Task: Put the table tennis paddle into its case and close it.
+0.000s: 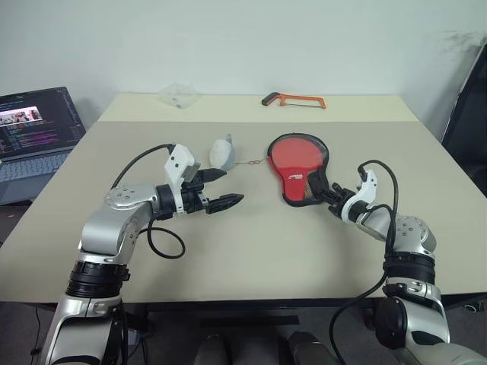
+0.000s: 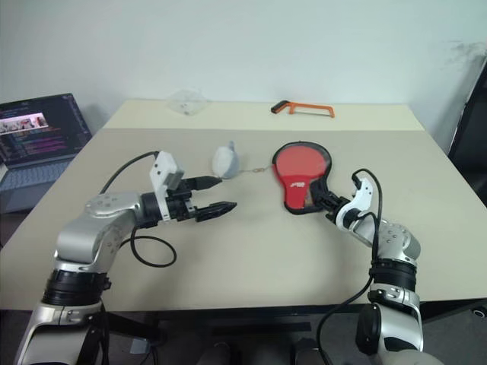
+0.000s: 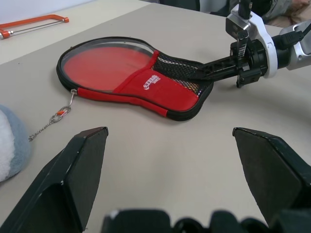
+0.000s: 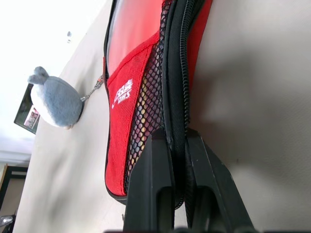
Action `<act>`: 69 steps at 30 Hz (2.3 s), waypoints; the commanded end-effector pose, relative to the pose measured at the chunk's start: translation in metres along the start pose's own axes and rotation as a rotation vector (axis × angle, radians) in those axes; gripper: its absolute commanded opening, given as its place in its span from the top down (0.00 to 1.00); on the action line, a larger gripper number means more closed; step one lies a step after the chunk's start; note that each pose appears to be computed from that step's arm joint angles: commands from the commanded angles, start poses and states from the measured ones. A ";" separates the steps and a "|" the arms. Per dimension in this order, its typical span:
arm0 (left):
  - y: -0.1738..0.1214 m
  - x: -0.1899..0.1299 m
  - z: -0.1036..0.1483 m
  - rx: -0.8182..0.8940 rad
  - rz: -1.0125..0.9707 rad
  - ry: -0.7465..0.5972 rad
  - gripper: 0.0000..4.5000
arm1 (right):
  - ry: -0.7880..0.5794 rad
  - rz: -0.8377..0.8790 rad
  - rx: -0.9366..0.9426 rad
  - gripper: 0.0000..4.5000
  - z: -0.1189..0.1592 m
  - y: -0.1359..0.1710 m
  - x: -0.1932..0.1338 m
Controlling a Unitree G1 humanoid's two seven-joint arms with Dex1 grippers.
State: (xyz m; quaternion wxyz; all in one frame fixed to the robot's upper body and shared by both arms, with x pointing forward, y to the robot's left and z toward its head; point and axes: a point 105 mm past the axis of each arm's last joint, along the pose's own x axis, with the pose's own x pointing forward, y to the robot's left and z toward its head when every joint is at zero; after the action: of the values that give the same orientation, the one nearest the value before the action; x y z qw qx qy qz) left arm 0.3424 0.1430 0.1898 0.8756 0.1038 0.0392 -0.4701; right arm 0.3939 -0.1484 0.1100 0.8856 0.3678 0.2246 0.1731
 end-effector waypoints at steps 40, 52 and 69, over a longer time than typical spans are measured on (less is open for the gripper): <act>-0.026 -0.026 -0.009 0.027 -0.261 0.167 0.00 | 0.640 0.175 -0.154 0.99 -0.173 0.021 -0.147; -0.025 -0.024 -0.011 0.035 -0.253 0.171 0.00 | 0.521 0.113 -0.280 0.75 -0.126 0.013 -0.127; 0.029 0.001 0.000 0.074 0.038 0.072 0.00 | 0.108 0.130 -0.887 0.01 -0.014 0.047 -0.094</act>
State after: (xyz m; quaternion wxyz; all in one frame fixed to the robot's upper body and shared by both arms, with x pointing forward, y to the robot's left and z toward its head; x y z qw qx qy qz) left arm 0.3590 0.1559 0.1804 0.8674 0.1410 0.0795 -0.4706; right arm 0.2891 -0.1682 0.1522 0.9218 -0.0155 0.2010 0.3313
